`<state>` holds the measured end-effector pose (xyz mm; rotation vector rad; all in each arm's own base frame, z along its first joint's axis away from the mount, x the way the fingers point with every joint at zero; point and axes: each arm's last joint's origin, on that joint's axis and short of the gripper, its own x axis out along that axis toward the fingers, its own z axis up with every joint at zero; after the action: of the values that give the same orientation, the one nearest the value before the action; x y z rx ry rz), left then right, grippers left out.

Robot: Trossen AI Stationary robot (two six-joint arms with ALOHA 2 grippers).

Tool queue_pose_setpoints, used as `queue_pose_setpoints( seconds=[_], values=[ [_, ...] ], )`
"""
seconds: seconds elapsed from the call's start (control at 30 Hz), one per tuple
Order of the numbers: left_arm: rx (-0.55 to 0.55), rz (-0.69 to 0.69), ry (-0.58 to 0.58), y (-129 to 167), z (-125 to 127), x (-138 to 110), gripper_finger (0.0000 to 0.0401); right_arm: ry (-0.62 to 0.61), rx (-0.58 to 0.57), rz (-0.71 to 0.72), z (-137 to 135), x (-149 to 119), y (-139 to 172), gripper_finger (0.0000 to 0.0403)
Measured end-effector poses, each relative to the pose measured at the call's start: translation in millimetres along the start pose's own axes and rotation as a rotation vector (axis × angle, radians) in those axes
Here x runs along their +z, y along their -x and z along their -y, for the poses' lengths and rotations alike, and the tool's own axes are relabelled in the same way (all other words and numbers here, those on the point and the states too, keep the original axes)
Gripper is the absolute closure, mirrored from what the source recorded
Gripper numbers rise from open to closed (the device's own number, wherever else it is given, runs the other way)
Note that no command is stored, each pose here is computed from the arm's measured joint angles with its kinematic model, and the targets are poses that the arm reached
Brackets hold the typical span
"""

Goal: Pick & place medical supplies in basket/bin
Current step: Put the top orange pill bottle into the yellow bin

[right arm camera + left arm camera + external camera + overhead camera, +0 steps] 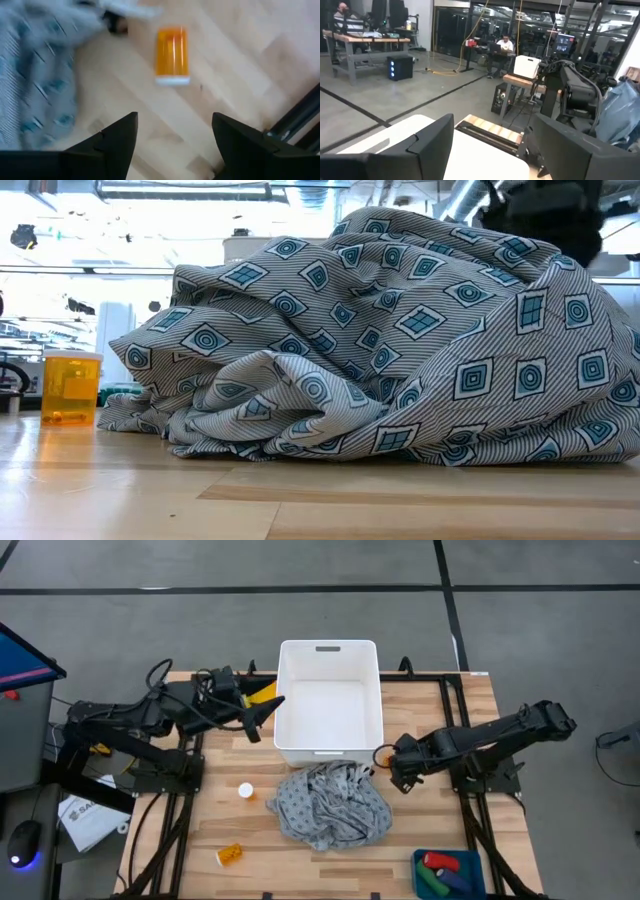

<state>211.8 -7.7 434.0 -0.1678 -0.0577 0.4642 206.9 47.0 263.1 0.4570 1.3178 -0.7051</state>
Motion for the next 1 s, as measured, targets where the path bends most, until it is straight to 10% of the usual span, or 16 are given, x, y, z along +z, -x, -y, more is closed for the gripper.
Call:
queue_pose_setpoints(
  seconds=[0.5,1.0],
  values=[
    [-0.017,0.015,0.087,-27,-11,-3,0.0139,-0.026,0.111,-0.001,13,-1,-33,0.001],
    [0.0,0.026,0.142,-30,-17,-1,0.0145,0.041,-0.027,0.149,13,14,-42,0.001]
  ],
)
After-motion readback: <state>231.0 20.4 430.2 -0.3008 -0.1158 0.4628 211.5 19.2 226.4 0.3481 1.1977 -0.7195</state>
